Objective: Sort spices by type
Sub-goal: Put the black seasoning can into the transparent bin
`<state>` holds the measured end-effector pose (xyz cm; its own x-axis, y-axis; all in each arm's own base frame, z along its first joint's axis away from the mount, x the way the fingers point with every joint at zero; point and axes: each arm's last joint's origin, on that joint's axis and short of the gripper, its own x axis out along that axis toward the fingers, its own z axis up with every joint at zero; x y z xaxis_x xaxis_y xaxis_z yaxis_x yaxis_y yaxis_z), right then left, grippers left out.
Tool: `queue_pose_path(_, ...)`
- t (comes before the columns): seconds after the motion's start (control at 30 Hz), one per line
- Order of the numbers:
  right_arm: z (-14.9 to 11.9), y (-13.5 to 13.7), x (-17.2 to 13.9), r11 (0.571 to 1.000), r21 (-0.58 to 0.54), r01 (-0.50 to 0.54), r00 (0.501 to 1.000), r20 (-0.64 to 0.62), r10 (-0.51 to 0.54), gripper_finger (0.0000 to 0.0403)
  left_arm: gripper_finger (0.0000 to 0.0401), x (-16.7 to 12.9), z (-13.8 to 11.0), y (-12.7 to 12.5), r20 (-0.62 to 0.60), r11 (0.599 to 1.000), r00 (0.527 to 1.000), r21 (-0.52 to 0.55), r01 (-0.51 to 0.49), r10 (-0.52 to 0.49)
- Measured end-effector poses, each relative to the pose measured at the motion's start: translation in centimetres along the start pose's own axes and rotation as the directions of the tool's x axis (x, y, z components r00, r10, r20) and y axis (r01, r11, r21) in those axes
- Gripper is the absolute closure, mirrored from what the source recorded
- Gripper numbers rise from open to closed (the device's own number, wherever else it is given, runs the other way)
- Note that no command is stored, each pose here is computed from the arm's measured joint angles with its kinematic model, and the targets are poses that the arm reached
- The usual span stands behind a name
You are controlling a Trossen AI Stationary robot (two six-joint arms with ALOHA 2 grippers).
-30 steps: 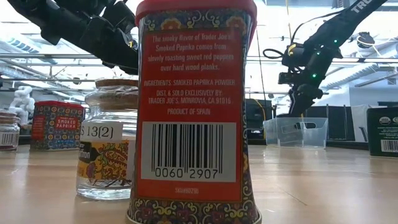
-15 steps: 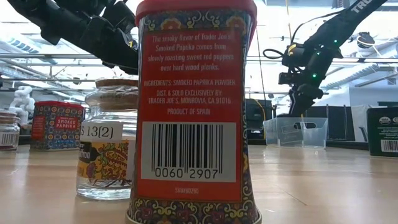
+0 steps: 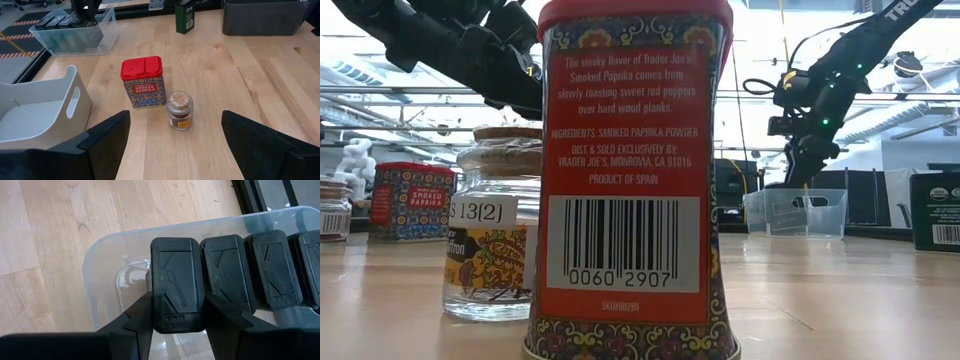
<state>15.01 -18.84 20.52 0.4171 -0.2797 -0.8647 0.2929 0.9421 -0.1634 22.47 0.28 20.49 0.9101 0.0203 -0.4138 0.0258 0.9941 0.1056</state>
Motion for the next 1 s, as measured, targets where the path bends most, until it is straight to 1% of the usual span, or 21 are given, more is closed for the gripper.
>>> queue_pose_path(0.33,0.00,0.00,0.01,1.000,0.003,0.000,1.000,0.001,0.000,0.0259,0.0084,0.00,0.00,0.00,0.000,1.000,1.000,0.000,0.002,-0.002)
queue_pose_path(0.4,0.01,0.00,0.01,1.000,0.002,0.001,1.000,0.001,-0.001,0.0249,0.0084,0.00,0.00,-0.01,0.000,1.000,1.000,0.000,0.003,-0.003)
queue_pose_path(0.6,0.01,-0.01,0.01,1.000,0.002,0.004,1.000,-0.001,-0.004,0.0196,0.0084,0.00,0.00,-0.01,0.000,1.000,1.000,0.000,0.003,-0.003)
queue_pose_path(0.7,0.03,-0.04,0.01,1.000,-0.002,0.011,1.000,-0.001,-0.011,0.0178,0.0084,0.00,0.00,-0.01,0.001,1.000,1.000,0.000,0.004,-0.004)
queue_pose_path(0.8,0.12,-0.08,0.01,1.000,-0.005,0.016,1.000,0.007,-0.016,0.0170,0.0084,0.00,0.00,-0.02,0.001,1.000,1.000,0.000,0.006,-0.006)
queue_pose_path(1.0,0.08,0.05,-0.11,1.000,-0.009,0.009,1.000,0.004,-0.009,0.0175,0.0084,-0.01,0.01,-0.02,0.001,1.000,1.000,0.000,0.006,-0.006)
